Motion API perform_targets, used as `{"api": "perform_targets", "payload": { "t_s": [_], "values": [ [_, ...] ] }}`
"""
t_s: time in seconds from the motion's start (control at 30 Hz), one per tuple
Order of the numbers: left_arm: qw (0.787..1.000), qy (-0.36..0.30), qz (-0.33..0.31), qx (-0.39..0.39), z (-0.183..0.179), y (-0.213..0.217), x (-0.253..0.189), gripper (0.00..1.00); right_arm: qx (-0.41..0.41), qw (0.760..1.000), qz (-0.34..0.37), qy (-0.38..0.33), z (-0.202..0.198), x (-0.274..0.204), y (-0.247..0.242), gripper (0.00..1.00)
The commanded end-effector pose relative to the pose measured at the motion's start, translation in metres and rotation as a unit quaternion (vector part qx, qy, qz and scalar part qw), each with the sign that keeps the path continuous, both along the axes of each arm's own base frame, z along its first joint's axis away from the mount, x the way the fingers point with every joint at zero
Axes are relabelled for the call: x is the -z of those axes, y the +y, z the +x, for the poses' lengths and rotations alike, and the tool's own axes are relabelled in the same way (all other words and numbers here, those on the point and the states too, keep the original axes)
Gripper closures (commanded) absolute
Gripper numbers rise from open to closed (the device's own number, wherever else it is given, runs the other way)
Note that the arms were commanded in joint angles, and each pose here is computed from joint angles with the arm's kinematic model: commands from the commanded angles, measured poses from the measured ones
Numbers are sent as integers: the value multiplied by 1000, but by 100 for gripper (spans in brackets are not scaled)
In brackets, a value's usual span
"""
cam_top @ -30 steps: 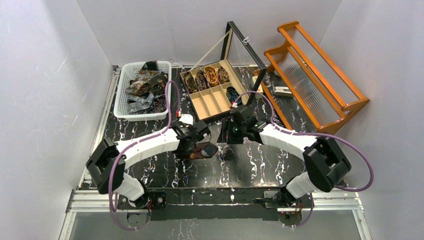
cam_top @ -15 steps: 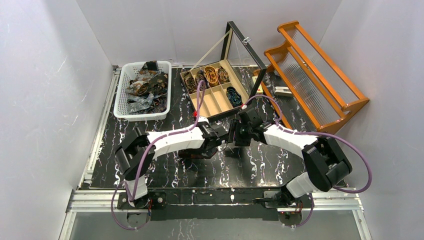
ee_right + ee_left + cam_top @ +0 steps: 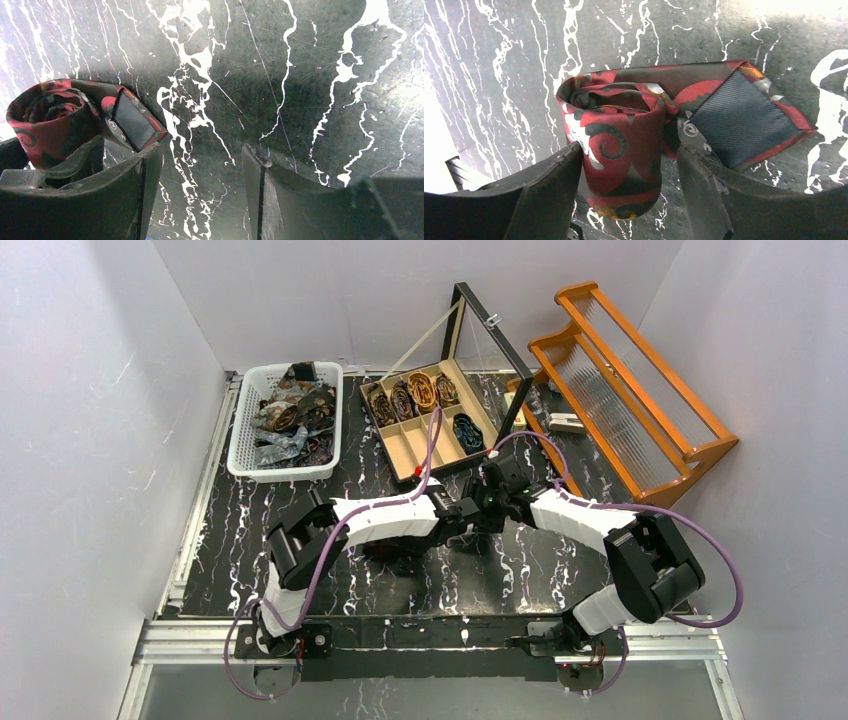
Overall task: Roll the ties
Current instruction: Roll the tie at the center of the board.
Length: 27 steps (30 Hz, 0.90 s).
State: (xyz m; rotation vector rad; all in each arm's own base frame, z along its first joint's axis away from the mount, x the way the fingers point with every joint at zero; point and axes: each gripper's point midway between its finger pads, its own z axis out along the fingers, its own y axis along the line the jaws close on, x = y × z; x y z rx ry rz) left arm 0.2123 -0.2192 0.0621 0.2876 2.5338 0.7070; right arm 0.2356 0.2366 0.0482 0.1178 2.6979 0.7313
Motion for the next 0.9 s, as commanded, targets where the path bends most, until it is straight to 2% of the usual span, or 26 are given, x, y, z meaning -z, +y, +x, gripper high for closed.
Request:
{"api": "perform_targets", "payload": {
  "t_s": [0.0, 0.13, 0.27, 0.4, 0.53, 0.6, 0.7, 0.87],
  "values": [
    [998, -3, -59, 6, 4, -25, -4, 31, -3, 1000, 20, -10, 2, -8, 3, 32],
    [990, 8, -142, 17, 1, -49, -6, 27, -14, 999, 29, -7, 0, -9, 7, 32],
    [970, 20, -241, 19, -1, -67, -12, 22, -22, 999, 45, -12, -1, -15, 11, 31],
    [956, -20, -293, 4, 7, -58, -42, 19, -32, 997, 64, -24, 0, -25, 16, 29],
    [932, -64, -356, 13, 10, -54, -82, 15, -69, 991, 110, -31, -3, -38, 32, 28],
    [923, -83, -377, 9, 8, -43, -94, 12, -92, 985, 142, -29, -8, -45, 42, 28],
    [919, -92, -383, -14, 3, -18, -91, 10, -110, 978, 177, -29, -11, -53, 53, 28],
    [908, -95, -402, -73, -3, 28, -74, 7, -134, 972, 193, -24, -19, -59, 69, 27]
  ]
}}
